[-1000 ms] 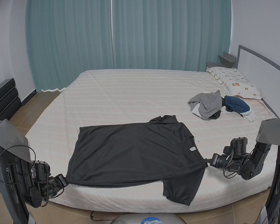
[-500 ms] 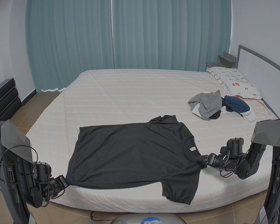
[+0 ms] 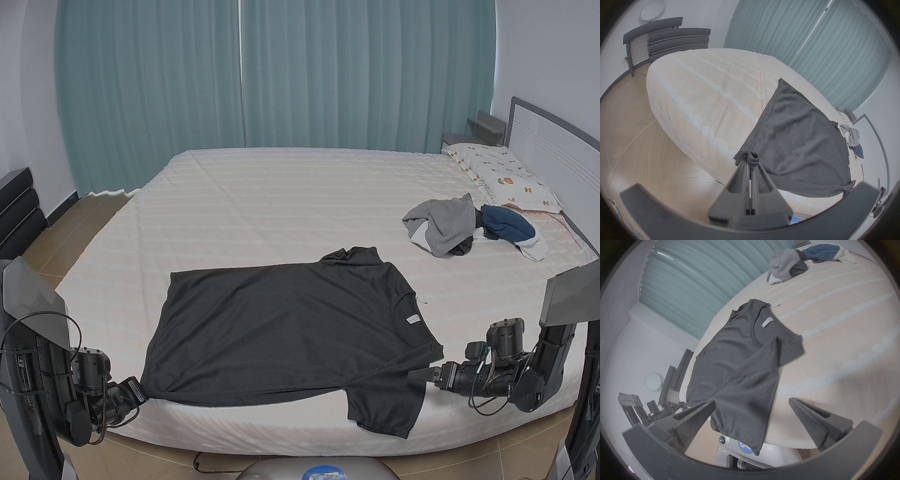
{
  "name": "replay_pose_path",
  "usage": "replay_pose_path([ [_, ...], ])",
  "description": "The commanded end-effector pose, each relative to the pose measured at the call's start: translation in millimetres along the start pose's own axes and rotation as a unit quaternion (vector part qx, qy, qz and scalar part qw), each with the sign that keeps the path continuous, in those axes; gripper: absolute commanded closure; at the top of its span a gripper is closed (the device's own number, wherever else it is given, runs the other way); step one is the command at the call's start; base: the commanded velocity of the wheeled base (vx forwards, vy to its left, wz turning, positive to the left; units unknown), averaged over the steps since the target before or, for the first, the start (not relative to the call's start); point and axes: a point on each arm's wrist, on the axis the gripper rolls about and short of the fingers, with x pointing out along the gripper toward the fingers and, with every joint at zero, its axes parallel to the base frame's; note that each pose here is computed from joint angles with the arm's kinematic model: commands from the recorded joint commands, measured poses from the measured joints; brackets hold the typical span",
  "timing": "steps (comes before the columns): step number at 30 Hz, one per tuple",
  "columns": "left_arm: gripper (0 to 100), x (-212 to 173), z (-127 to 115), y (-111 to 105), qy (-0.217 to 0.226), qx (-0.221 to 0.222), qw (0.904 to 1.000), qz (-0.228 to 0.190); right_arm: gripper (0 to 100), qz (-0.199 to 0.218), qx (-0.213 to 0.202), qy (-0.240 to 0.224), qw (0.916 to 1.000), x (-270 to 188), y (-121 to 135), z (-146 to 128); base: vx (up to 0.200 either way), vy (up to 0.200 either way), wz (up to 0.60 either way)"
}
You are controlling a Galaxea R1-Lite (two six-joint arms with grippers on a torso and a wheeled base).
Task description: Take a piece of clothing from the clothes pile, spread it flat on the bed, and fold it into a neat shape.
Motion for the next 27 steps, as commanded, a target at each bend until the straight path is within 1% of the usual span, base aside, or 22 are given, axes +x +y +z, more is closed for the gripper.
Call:
replay_pose_path([
  [1,100,-0.5,-1.2,1.0,0.003,0.000,1.0000,0.003,0,-0.004,-0.005,0.034,0.9994,13.0,-0.7,-16.9,0.000,0.000,0.00],
  [9,100,-0.5,-1.2,0.9,0.004,0.000,1.0000,0.002,0,-0.003,-0.006,0.036,0.9993,14.8,-1.1,-17.8,0.000,0.000,0.00],
  [10,100,-0.5,-1.2,0.9,0.004,0.000,1.0000,0.002,100,-0.002,-0.006,0.036,0.9993,13.9,-0.7,-17.8,0.000,0.000,0.00],
  [15,100,-0.8,-1.5,1.1,0.004,0.000,1.0000,0.002,100,0.001,-0.010,0.024,0.9997,11.6,1.2,-15.5,0.000,0.000,0.00],
  [18,100,-1.2,-1.5,1.1,0.004,0.000,1.0000,0.003,100,-0.007,-0.008,0.023,0.9997,8.6,-0.4,-16.5,0.000,0.000,0.00],
  [22,100,-2.7,-2.0,1.5,0.005,0.000,1.0000,0.004,100,-0.015,-0.001,0.035,0.9993,1.4,-2.3,-23.3,0.000,0.000,0.00],
  [27,100,-3.1,-1.7,1.3,0.004,0.002,1.0000,0.004,100,-0.020,0.004,0.023,0.9995,-16.1,-1.5,-21.1,0.000,0.000,0.00],
])
